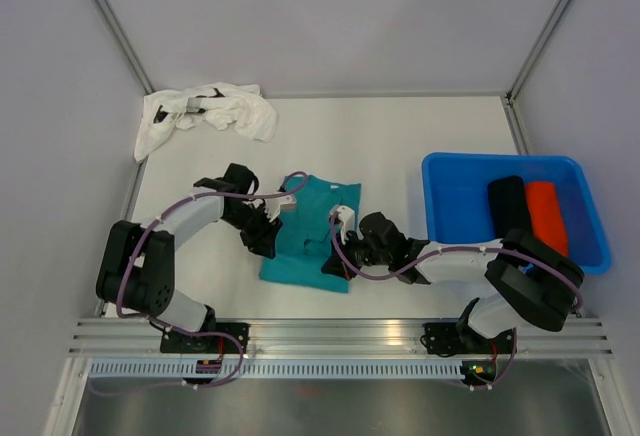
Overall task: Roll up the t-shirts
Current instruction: Roll the tshirt
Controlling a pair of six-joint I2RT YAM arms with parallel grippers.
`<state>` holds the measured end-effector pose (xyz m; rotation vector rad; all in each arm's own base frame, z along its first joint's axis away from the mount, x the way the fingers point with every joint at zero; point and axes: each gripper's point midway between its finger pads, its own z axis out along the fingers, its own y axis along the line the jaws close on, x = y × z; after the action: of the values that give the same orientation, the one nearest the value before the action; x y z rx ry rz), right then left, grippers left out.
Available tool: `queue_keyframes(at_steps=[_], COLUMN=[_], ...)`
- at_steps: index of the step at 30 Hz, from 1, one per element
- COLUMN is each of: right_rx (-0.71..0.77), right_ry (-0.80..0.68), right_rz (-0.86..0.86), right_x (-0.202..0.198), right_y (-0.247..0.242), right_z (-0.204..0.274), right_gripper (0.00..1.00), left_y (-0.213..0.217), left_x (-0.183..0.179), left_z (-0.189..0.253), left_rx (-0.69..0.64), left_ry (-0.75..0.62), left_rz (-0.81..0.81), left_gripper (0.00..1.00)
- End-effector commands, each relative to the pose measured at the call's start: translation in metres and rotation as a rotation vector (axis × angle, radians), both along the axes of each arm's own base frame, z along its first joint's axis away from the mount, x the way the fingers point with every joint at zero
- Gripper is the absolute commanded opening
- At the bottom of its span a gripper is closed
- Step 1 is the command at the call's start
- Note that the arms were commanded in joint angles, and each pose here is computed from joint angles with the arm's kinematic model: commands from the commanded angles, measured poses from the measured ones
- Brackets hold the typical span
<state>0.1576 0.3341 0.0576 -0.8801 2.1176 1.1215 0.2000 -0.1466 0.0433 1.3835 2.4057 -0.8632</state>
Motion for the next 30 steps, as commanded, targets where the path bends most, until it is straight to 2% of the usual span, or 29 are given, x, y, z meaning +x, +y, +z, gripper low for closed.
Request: queue_keyframes(at_steps=[1, 9, 12, 13, 17, 22, 24, 26, 28, 30], right_rx=[0.036, 0.019, 0.030, 0.031, 0.036, 0.032, 0.029, 0.030, 0.027, 0.021], right_ry=[0.010, 0.074, 0.081, 0.081, 0.087, 0.086, 0.081, 0.077, 0.076, 0.075], right_rz=[-0.045, -0.136, -0.156, -0.158, -0.161, -0.166, -0.166, -0.166, -0.163, -0.163], right_x=[0.008, 0.023, 0.027, 0.028, 0.027, 0.030, 0.030, 0.032, 0.032, 0.032], right_y=[0.004, -0.008, -0.009, -0.009, -0.009, -0.008, -0.009, -0.009, -0.009, -0.011], right_z=[0.000, -0.017, -0.015, -0.015, -0.013, -0.010, -0.010, -0.009, -0.009, -0.010], right_gripper=[0.03, 0.03, 0.02, 0.03, 0.03, 0.03, 0.03, 0.03, 0.03, 0.03], left_y=[-0.003, -0.008, -0.022, -0.032, -0.029, -0.033, -0.034, -0.024, -0.028, -0.035], left_x=[0.027, 0.031, 0.017, 0.007, -0.017, -0.039, -0.040, -0.033, -0.021, -0.020], left_z=[0.023, 0.034, 0.049, 0.055, 0.036, 0.032, 0.026, 0.011, 0.012, 0.019], left_rx=[0.016, 0.114, 0.093, 0.074, 0.181, 0.176, 0.172, 0.225, 0.230, 0.195], left_ry=[-0.165, -0.367, -0.462, -0.499, -0.508, -0.551, -0.583, -0.623, -0.675, -0.665], left_rz=[0.048, 0.015, -0.071, -0.129, -0.227, -0.326, -0.360, -0.370, -0.348, -0.314], left_gripper=[0.42, 0.43, 0.46, 0.50, 0.52, 0.56, 0.58, 0.59, 0.59, 0.58])
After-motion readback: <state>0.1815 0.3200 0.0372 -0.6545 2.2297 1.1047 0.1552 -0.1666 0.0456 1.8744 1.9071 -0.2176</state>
